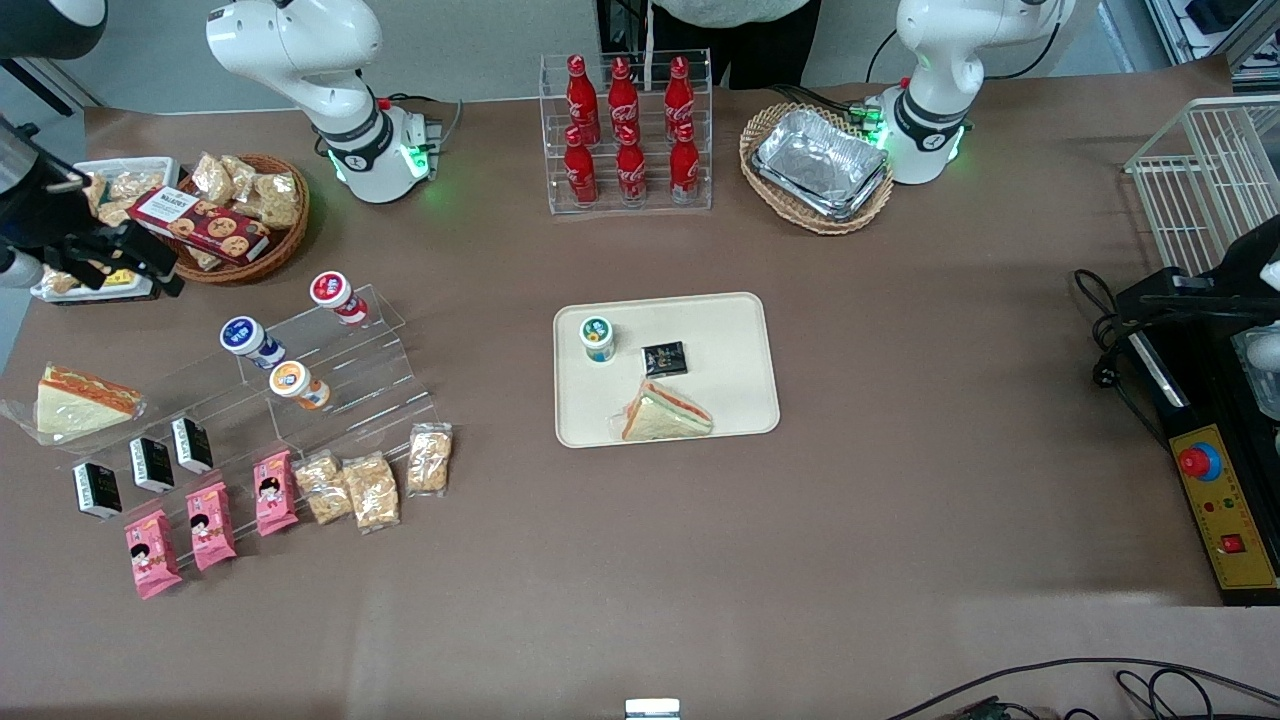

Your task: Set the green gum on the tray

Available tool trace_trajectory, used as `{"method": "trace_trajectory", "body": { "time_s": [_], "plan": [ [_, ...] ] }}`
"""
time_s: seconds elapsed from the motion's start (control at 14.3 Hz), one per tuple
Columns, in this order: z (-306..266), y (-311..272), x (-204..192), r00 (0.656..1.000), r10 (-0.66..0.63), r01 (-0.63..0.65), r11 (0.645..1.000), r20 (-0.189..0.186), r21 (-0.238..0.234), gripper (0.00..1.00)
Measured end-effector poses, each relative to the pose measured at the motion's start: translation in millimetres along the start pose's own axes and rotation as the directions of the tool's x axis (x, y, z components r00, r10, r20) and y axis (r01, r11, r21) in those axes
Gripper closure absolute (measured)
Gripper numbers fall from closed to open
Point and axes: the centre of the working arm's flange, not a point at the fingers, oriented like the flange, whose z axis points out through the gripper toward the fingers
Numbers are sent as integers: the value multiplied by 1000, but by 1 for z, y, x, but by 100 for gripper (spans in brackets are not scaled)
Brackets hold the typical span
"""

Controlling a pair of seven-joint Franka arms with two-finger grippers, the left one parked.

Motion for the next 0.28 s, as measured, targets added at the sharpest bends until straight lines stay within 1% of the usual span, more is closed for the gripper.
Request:
{"method": "trace_trajectory", "body": {
  "time_s": [0.07,0.28],
  "plan": [
    [-1,1,10,1000,5,-5,1000,8,-4,0],
    [-5,4,37,998,21,-20,1000,51,-19,0]
  ]
}}
